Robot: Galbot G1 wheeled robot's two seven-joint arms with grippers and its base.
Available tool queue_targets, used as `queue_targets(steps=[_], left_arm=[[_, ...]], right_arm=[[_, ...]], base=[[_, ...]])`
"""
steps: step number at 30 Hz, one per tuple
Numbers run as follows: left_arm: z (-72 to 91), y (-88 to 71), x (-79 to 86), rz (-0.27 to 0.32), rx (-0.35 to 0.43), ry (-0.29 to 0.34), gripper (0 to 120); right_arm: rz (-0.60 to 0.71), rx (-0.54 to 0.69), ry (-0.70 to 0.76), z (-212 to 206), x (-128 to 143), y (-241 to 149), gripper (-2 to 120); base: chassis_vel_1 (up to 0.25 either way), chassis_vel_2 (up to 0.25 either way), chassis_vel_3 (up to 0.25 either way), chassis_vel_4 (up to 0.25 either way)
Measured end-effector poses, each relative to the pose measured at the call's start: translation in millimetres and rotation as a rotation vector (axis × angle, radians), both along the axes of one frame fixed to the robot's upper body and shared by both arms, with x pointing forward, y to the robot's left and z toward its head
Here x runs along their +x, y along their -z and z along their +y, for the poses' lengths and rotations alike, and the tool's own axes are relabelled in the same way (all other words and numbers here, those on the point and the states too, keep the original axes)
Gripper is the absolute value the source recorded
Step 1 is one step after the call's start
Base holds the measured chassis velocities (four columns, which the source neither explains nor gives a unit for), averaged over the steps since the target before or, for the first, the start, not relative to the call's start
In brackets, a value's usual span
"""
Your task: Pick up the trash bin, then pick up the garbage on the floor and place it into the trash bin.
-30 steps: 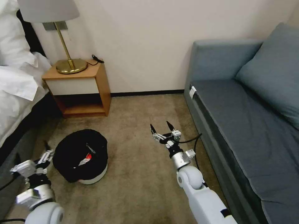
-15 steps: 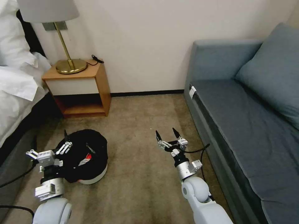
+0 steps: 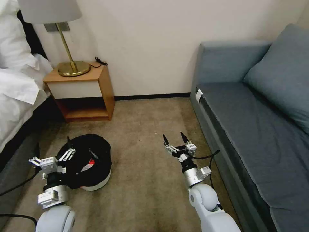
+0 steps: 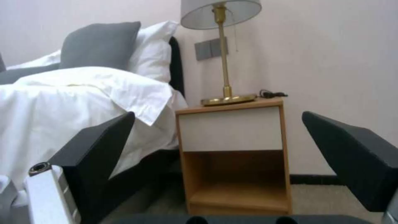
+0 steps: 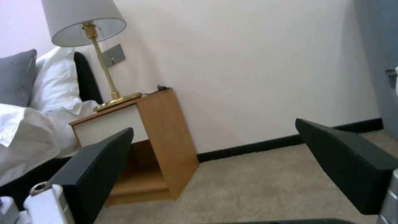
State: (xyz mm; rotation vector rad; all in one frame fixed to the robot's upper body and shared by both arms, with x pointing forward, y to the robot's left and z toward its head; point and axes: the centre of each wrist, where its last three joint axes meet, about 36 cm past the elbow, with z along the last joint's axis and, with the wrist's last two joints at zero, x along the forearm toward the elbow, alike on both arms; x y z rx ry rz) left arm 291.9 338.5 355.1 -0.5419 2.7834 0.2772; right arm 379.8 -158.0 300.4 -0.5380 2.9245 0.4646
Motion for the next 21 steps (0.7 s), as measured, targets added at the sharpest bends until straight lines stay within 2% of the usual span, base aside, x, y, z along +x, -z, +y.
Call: queue_targets(steps=[21], left_arm=[[0.3, 0.3, 0.0, 0.001, -0.003, -0.003, 100]], right_arm=[[0.002, 0.000, -0.002, 0.3, 0.4, 0.2, 100]], base=[[0.000, 0.000, 0.000, 0.000]])
